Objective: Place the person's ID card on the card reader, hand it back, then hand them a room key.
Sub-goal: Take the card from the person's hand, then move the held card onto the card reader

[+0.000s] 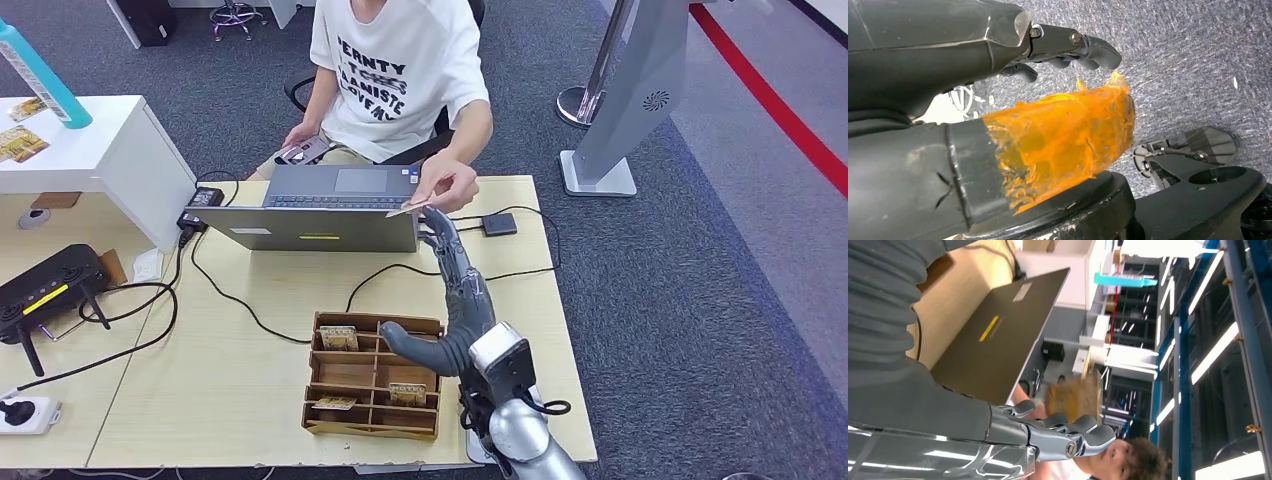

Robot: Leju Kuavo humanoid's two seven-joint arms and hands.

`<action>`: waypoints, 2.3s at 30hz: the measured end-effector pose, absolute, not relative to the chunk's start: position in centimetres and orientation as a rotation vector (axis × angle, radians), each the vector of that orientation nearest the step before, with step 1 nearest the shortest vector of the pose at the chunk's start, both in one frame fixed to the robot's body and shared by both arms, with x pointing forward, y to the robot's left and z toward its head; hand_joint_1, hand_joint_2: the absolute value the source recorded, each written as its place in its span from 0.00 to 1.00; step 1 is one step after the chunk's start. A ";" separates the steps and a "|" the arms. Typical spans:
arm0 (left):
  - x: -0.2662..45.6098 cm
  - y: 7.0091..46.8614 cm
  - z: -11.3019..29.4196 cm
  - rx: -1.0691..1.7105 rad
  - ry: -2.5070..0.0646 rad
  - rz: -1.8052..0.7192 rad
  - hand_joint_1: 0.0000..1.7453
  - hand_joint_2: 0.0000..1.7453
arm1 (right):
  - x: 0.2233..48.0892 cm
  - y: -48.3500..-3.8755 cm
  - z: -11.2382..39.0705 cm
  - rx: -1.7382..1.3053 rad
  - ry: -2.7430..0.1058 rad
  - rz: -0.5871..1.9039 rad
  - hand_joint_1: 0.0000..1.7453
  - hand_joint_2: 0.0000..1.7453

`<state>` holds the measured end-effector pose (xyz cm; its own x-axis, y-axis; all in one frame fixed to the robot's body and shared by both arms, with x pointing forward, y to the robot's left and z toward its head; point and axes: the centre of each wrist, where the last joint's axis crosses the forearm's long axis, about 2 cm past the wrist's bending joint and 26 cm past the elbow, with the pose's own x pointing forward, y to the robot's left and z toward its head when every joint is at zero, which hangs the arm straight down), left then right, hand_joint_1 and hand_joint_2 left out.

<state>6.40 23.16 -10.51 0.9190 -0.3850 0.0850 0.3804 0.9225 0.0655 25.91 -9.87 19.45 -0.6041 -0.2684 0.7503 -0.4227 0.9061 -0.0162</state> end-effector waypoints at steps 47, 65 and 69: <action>6.4 23.2 -10.5 0.031 -0.092 -0.423 0.00 0.00 | 32.9 -10.8 18.2 -0.833 -2.245 0.859 0.74 1.00; 6.4 23.2 -10.5 0.031 -0.087 -0.417 0.00 0.00 | 32.7 -10.9 17.6 -0.790 -2.223 0.842 1.00 1.00; 6.4 23.2 -10.5 0.031 -0.086 -0.415 0.00 0.00 | 32.5 -10.9 17.3 -0.755 -2.219 0.825 1.00 1.00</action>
<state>6.35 23.18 -10.52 0.9116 -0.4036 0.0776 0.4010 0.9148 0.0474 32.50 -10.91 17.29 -0.6266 0.6890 0.3641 0.2838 0.6369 -0.7168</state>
